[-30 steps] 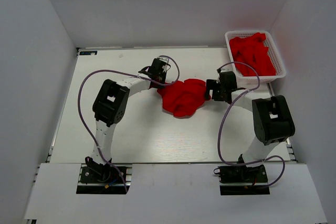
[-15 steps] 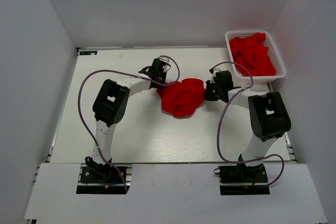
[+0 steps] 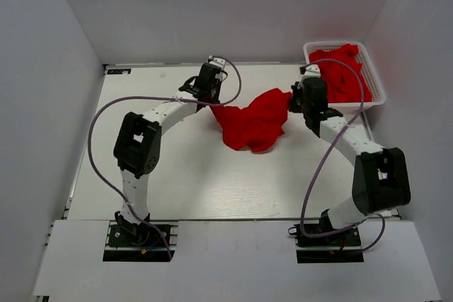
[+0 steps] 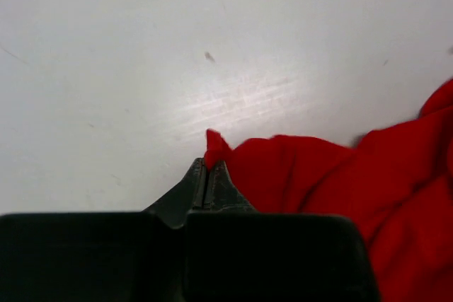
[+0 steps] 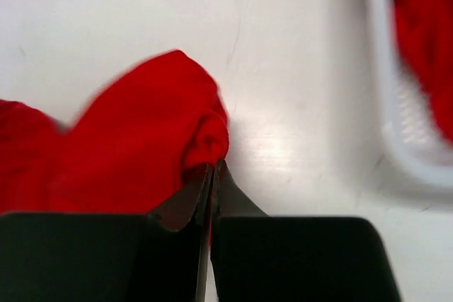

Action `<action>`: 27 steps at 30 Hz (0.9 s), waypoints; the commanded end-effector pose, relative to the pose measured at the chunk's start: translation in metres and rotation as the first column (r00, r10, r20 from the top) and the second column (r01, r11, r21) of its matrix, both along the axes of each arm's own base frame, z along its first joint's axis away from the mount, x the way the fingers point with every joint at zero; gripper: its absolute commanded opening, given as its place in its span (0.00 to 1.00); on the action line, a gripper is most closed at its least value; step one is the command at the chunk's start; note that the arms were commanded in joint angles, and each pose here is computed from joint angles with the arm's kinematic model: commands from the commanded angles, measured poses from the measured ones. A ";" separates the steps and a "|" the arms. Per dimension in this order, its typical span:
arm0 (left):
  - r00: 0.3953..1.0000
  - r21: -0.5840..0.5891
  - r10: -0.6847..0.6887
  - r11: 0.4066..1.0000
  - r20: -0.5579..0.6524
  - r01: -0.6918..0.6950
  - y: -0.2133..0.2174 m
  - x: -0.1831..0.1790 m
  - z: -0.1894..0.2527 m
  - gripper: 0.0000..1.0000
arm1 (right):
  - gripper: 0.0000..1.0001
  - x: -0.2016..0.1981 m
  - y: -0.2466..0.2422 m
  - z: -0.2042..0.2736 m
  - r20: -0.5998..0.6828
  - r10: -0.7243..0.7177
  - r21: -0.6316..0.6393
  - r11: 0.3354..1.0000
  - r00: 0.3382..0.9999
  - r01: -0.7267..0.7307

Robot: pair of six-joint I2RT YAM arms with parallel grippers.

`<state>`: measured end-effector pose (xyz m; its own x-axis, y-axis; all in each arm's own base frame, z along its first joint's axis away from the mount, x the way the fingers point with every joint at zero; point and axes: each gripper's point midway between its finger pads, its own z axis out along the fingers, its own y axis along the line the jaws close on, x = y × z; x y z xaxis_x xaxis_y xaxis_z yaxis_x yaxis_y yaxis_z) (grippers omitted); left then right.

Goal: Fold and stack the t-shirts
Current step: Flatten out the tshirt

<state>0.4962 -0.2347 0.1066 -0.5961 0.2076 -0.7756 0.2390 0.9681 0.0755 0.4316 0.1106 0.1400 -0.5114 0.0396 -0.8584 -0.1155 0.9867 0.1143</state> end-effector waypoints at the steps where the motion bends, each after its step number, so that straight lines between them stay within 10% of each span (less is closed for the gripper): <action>1: 0.955 -0.078 0.037 0.997 0.294 -0.014 0.011 0.015 0.139 0.00 | 0.00 0.020 -0.027 0.095 0.264 -0.097 -0.038 0.993 0.960 0.111; 12: 0.788 -0.151 0.135 0.987 0.600 -0.055 0.059 -0.029 0.303 0.00 | 0.00 -0.033 -0.067 0.271 0.637 -0.108 -0.090 0.973 0.764 0.212; 27: 0.432 -0.299 0.352 0.936 0.830 -0.188 0.187 -0.185 0.472 0.00 | 0.00 -0.172 -0.086 0.436 0.893 0.011 -0.110 0.975 0.450 0.195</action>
